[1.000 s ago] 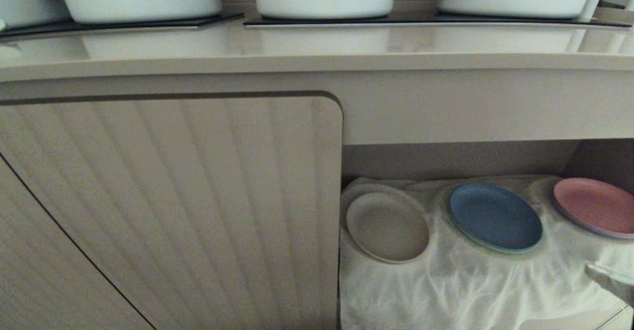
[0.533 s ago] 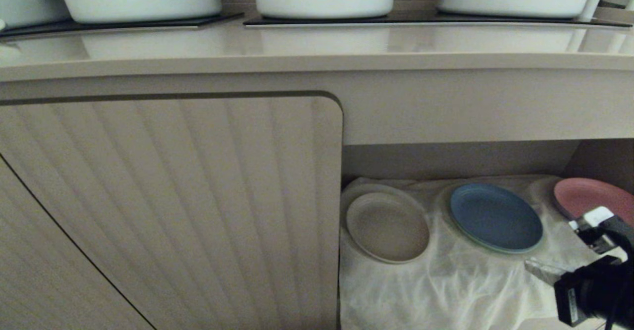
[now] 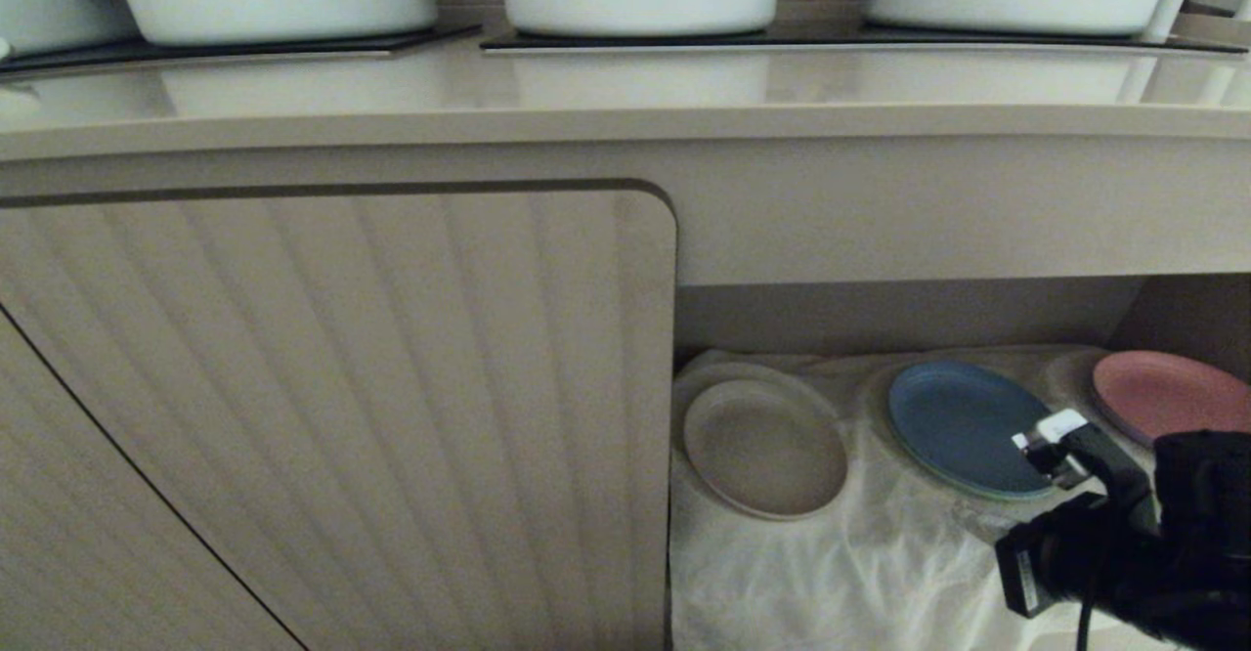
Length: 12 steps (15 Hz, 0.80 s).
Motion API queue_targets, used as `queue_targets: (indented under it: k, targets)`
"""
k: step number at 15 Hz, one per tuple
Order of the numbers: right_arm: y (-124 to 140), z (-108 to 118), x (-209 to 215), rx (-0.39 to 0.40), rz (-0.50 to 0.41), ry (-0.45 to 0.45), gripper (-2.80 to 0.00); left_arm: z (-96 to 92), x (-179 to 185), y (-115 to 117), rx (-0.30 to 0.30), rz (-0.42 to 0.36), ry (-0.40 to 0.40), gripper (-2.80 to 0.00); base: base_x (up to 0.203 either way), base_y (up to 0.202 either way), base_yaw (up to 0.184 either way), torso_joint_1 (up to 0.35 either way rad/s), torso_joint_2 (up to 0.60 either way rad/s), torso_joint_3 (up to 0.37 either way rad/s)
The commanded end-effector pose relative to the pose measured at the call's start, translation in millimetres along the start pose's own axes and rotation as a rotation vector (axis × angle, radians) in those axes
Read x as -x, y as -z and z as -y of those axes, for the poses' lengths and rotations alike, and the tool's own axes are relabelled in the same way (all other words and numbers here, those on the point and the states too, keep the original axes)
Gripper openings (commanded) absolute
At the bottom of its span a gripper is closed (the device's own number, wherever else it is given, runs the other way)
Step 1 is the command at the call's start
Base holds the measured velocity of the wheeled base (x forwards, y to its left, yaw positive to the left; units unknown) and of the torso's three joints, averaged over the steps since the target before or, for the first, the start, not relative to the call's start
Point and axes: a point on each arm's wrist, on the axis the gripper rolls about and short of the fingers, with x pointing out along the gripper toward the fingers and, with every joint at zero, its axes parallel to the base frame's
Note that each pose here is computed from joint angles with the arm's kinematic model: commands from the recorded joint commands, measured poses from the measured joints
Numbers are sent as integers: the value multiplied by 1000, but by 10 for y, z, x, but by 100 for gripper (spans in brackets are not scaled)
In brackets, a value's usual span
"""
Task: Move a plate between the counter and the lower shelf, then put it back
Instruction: Pick up the plate in the cupboard
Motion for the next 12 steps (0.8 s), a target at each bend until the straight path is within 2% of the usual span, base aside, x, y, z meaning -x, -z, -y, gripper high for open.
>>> queue_targets:
  k: [1, 5, 8, 10, 12]
  targets:
    - [130, -35, -212, -3, 13, -18, -280, 0, 1, -2, 1, 1, -1, -280, 0, 0, 0, 0, 0, 0]
    - [231, -70, -414, 4, 85, -11, -280, 0, 1, -2, 1, 1, -1, -280, 0, 0, 0, 0, 0, 0]
    - [427, -193, -602, -14, -5, 62, -280, 0, 0, 2, 1, 0, -1, -280, 0, 0, 0, 0, 0, 0]
    - [385, -339, -653, -69, 23, 65, -280, 0, 1, -1, 1, 1, -1, -280, 0, 0, 0, 0, 0, 0]
    - [330, -354, -698, -76, 54, 67, -280, 0, 1, -2, 1, 1, -1, -280, 0, 0, 0, 0, 0, 0]
